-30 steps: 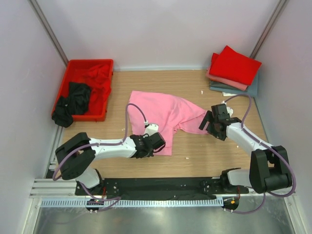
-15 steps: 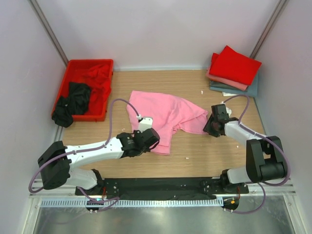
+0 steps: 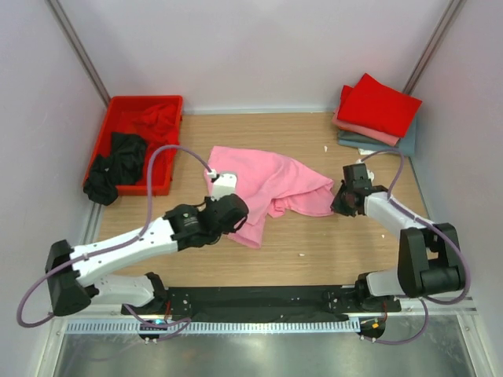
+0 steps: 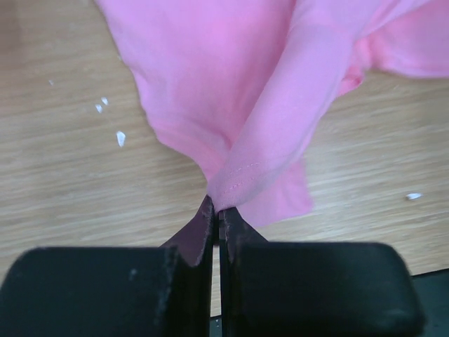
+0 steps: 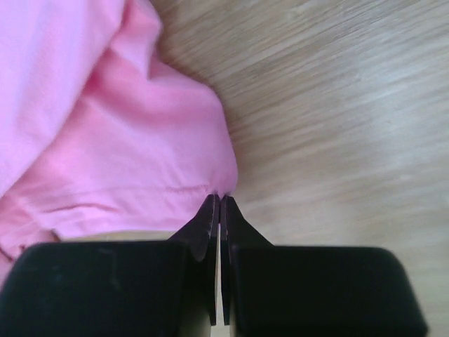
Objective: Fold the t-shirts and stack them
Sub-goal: Flatten the tshirt out
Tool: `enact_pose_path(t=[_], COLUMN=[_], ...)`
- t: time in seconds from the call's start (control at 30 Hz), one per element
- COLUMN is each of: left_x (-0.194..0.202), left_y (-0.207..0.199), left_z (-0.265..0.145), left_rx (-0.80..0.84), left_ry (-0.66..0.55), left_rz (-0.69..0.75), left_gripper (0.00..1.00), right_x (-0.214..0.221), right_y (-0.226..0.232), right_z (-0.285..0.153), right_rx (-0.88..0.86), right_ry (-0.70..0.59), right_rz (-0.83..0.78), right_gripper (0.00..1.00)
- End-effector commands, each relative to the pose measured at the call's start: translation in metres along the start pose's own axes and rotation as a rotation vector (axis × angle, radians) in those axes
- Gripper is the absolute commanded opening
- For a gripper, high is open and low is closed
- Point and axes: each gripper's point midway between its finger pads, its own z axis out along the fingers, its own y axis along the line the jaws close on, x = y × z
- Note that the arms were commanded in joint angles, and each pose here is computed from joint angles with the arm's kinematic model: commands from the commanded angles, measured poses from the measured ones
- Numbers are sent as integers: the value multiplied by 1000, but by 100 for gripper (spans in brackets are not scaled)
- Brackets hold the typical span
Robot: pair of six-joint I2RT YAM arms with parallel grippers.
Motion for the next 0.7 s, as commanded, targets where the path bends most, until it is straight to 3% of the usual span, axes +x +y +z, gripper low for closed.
enact_pose_path(t=[0.0, 0.2, 0.33, 0.47, 0.6, 0.67], left_x=[-64, -156, -204, -225, -236, -236], left_y=[27, 44, 65, 66, 66, 62], left_z=[-54, -161, -224, -252, -278, -291], left_rx=[-19, 193, 223, 258, 332, 396], left_ry=[-175, -448, -568, -617, -672, -696], left_rz=[-43, -15, 43, 132, 178, 204], left_gripper=[0, 0, 0, 0, 0, 0], right_x=[-78, -163, -183, -173, -151, -140], right_y=[35, 55, 64, 51, 28, 25], right_z=[-69, -226, -336, -438, -487, -487], right_rx=[-75, -129, -265, -375, -415, -437], right_ry=[-209, -539, -786, -1035, -1208, -1247], right_rz=[-53, -120, -183, -208, -224, -261], right_gripper=[1, 1, 1, 1, 1, 1])
